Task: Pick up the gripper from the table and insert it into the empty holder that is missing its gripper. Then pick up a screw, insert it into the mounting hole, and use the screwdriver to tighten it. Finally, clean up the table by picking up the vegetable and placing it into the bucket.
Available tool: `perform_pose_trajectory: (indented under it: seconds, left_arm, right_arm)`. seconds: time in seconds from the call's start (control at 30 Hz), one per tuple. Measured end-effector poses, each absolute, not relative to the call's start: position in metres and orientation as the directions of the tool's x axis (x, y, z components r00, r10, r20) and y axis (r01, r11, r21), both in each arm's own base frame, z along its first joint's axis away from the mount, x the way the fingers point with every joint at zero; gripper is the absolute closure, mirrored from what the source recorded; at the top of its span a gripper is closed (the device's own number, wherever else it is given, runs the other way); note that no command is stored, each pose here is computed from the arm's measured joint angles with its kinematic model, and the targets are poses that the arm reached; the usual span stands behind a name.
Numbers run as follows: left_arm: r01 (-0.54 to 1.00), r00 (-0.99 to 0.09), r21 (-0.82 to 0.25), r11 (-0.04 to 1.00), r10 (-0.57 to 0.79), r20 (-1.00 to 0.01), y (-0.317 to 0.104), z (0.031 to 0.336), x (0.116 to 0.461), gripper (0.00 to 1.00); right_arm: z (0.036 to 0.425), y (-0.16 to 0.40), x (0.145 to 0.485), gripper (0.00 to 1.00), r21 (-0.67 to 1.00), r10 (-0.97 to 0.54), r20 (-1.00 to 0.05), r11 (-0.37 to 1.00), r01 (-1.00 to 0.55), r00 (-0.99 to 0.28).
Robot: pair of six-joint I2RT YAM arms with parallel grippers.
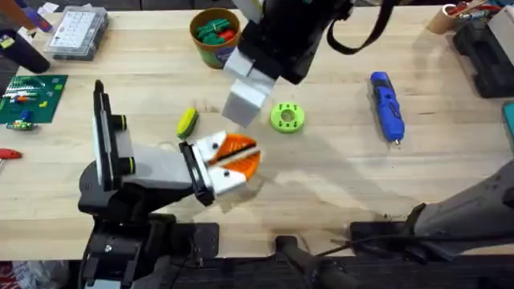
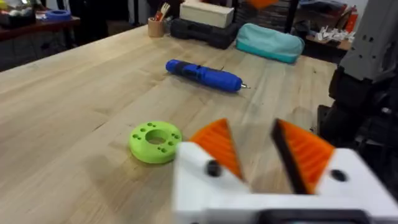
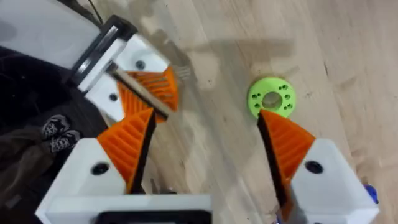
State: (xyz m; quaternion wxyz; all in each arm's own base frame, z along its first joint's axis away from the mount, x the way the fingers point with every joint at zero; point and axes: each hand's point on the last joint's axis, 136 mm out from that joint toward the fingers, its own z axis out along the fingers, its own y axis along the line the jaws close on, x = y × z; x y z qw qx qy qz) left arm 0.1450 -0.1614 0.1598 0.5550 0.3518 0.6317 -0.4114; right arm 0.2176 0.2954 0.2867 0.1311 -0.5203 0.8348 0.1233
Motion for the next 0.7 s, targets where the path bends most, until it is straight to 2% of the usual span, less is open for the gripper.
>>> perform_pose_trajectory:
  seconds: [0.03,0.1,0.27,0.5,0.7]
  left_arm:
    - [0.901,-0.134,-0.126,0.414,-0.011,-0.991,-0.161,0.160,0.145,0.943]
    - [0.901,-0.134,-0.126,0.415,-0.011,-0.991,-0.161,0.160,0.145,0.993]
    - [0.901,-0.134,-0.126,0.415,-0.011,-0.991,-0.161,0.160,0.145,0.995]
    - [0.901,-0.134,-0.126,0.415,-0.011,-0.991,-0.161,0.160,0.145,0.996]
    - [0.901,-0.134,-0.126,0.415,-0.011,-0.991,-0.161,0.160,0.145,0.996]
  right_arm:
    - [0.287,0.295,0.217,0.013,0.070,-0.837,-0.346,0.428,-0.901,-0.425]
    - [0.287,0.295,0.217,0.013,0.070,-0.837,-0.345,0.428,-0.901,-0.425]
    - [0.287,0.296,0.218,0.013,0.075,-0.828,-0.349,0.443,-0.893,-0.440]
    - [0.287,0.290,0.227,0.013,0.110,-0.761,-0.344,0.550,-0.828,-0.550]
    - [0.283,0.271,0.230,0.013,0.125,-0.701,-0.276,0.652,-0.748,-0.657]
